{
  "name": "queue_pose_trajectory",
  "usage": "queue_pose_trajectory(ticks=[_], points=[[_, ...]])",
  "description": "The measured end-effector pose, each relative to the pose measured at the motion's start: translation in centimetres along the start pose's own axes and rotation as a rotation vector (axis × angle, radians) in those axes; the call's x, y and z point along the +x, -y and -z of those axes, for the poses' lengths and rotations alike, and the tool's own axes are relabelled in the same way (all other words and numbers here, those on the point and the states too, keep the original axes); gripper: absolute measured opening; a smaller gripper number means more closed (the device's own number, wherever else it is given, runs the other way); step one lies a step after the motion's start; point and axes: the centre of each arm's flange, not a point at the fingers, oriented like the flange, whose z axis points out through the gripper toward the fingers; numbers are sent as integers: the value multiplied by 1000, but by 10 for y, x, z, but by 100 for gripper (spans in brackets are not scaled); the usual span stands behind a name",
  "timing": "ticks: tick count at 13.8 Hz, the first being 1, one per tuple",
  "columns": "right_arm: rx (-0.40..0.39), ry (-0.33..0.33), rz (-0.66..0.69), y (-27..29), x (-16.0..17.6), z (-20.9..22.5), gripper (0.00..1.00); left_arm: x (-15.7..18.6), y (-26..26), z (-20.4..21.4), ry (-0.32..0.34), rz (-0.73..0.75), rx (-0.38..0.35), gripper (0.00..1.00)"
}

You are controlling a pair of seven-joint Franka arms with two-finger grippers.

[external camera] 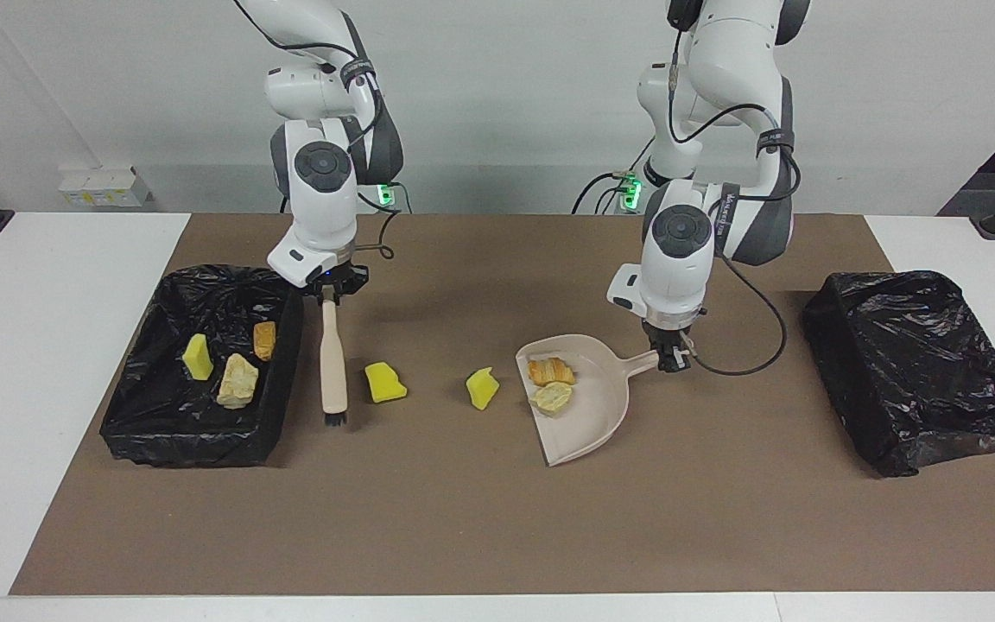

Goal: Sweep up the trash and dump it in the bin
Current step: 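Sweep the sponge pieces into the dustpan held by the left gripper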

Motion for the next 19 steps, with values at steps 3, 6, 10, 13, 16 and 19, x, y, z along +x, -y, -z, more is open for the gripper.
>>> queue_pose_trajectory(ticks=[3,6,10,13,16,19], points=[[2,2,11,-5,-1,-14,26,8,-6,2,8,-10,-1,31],[45,9,12,11,-1,-17,26,22,-18,3,17,-35,-7,31],[134,1,-43,82,8,-23,26,41,-36,-1,27,-36,-12,31],[183,0,-14,135,6,-10,26,47,-42,-3,28,-40,-11,31],[230,5,-8,188,-8,5,26,50,-46,-8,14,-50,4,31],[260,20,-28,229,-25,15,26,47,-51,-14,-7,-54,25,31]])
